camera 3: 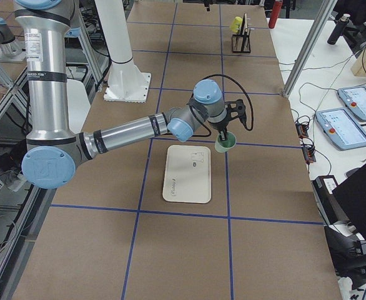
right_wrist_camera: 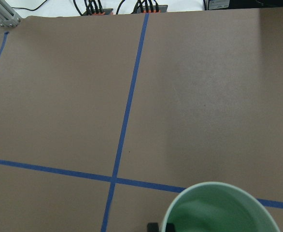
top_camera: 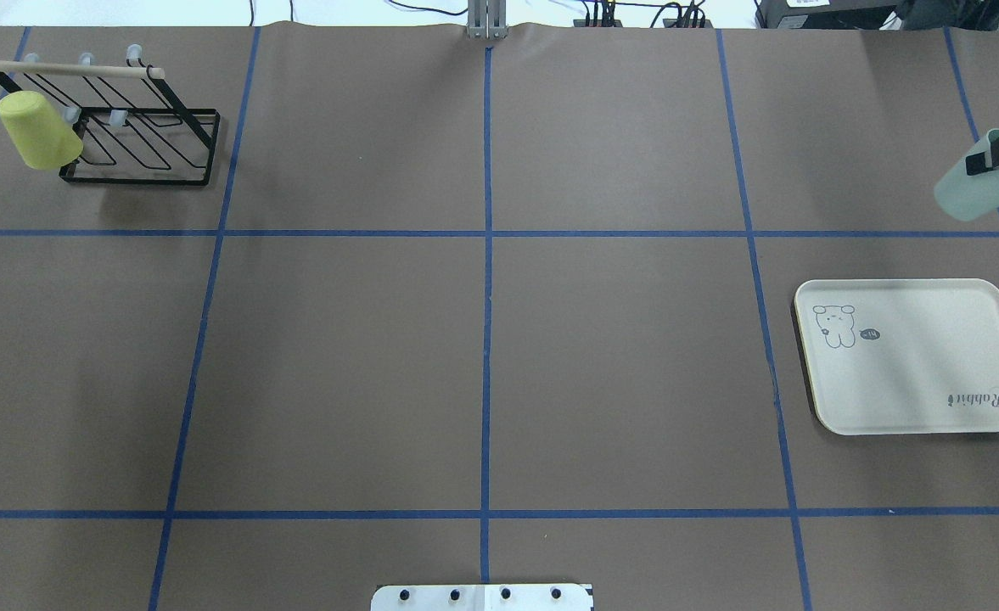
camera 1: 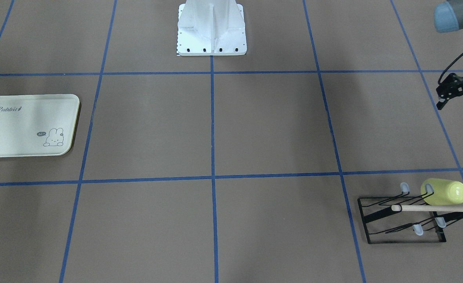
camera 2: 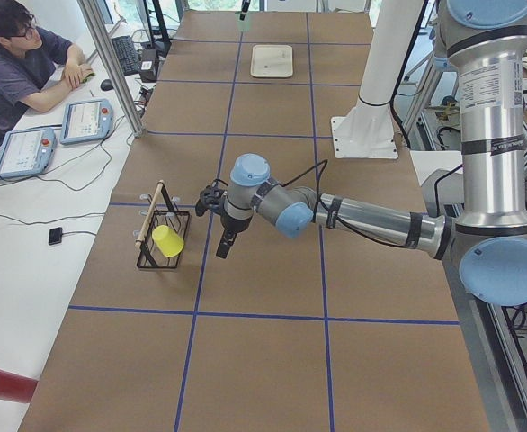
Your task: Left arm grabs green cup and hands to right arm on tray
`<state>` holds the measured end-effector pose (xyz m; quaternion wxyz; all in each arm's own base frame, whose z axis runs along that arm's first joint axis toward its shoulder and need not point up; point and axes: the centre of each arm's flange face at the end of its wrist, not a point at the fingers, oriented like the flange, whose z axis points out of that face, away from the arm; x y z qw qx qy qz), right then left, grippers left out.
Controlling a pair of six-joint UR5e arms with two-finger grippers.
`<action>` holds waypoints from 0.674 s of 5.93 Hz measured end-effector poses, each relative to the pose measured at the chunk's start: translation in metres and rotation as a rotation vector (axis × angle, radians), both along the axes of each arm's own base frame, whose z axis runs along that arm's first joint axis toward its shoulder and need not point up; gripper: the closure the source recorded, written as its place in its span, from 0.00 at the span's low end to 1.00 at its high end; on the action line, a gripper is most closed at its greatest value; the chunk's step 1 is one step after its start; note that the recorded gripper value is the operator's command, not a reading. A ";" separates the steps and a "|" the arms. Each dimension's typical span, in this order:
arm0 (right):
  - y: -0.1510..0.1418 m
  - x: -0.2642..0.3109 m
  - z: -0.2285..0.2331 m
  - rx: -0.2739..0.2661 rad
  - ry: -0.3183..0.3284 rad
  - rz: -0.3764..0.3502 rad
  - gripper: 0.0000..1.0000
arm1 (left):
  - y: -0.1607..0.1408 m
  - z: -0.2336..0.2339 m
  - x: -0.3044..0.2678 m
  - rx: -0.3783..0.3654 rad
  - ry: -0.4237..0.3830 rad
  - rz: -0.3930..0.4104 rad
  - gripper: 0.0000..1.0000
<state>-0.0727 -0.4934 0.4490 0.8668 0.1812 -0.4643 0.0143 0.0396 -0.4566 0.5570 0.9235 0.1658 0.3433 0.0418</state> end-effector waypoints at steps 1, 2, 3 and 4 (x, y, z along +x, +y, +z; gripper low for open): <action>0.003 -0.002 0.003 0.001 0.006 -0.005 1.00 | 0.003 0.033 -0.031 0.002 -0.043 0.012 0.00; 0.004 -0.008 0.004 0.005 0.018 -0.009 1.00 | 0.006 0.069 -0.059 0.037 -0.118 0.127 0.00; 0.006 -0.017 0.007 0.009 0.041 -0.009 1.00 | 0.014 0.100 -0.089 0.028 -0.171 0.246 0.00; 0.009 -0.032 0.013 0.010 0.078 -0.006 1.00 | 0.027 0.117 -0.115 -0.023 -0.150 0.287 0.00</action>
